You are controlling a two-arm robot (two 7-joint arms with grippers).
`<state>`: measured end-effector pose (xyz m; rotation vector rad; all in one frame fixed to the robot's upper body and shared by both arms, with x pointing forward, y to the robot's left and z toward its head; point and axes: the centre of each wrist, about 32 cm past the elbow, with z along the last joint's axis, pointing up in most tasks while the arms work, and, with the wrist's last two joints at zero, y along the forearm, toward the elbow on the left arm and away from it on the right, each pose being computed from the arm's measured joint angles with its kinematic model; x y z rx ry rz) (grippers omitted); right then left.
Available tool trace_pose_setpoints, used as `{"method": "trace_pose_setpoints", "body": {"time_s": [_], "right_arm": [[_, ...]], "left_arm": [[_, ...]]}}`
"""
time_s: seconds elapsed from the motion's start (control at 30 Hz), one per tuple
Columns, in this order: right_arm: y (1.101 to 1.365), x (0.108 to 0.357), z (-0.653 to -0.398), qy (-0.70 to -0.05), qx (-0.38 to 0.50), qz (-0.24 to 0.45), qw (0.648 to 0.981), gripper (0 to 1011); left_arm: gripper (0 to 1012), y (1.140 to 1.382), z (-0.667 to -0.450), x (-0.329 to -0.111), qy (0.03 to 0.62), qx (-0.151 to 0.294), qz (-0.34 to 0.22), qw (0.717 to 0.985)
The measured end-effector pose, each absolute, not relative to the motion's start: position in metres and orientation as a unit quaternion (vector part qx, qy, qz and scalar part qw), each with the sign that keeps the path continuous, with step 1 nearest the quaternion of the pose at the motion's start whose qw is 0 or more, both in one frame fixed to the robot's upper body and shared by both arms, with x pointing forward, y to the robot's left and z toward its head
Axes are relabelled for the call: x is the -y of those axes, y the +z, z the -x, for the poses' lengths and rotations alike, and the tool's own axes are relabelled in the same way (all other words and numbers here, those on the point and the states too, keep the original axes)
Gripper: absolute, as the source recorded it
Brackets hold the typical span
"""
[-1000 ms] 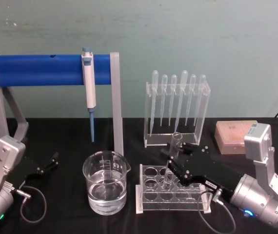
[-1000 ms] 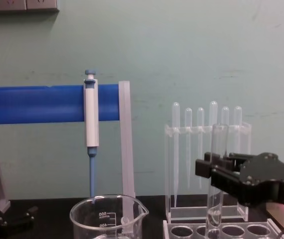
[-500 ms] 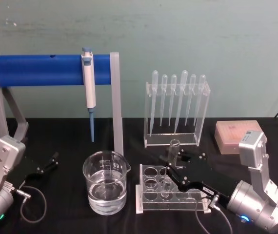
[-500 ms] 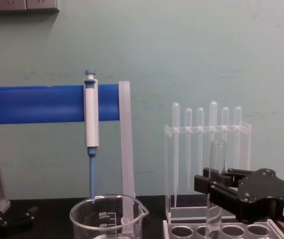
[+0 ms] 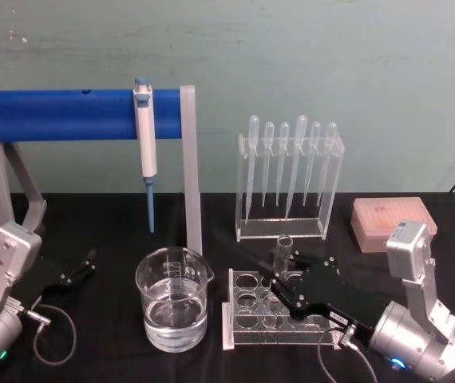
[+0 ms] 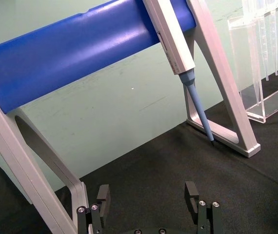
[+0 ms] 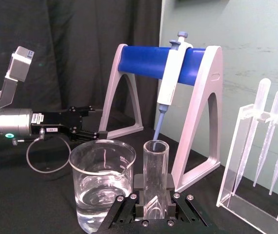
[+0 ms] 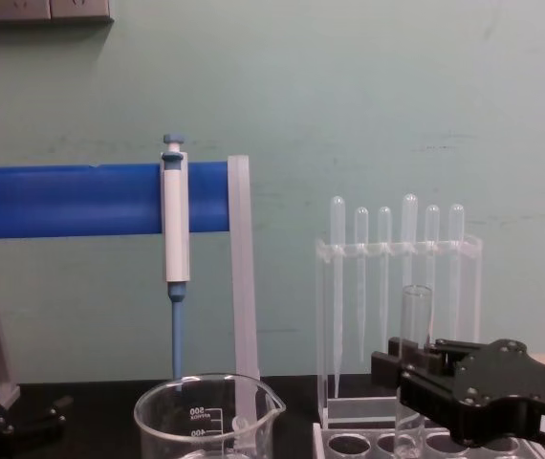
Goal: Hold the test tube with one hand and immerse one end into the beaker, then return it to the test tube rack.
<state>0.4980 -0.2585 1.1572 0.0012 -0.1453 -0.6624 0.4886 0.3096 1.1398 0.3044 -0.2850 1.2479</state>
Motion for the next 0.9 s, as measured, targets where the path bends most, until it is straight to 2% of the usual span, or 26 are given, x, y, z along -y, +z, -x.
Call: {"method": "trace_pose_setpoints", "body": {"time_s": [0.83, 0.9], "right_arm": [[1.1535, 0.2576, -0.4976, -0.325, 0.068, 0.001, 0.943, 243], [1.1537, 0.2576, -0.4976, -0.325, 0.068, 0.001, 0.943, 280]], "left_arm": [[1000, 1.1398, -0.4886, -0.3097, 0.58, 0.132, -0.141, 0.791], [1000, 1.1398, -0.4886, -0.3097, 0.58, 0.132, -0.141, 0.791]]}}
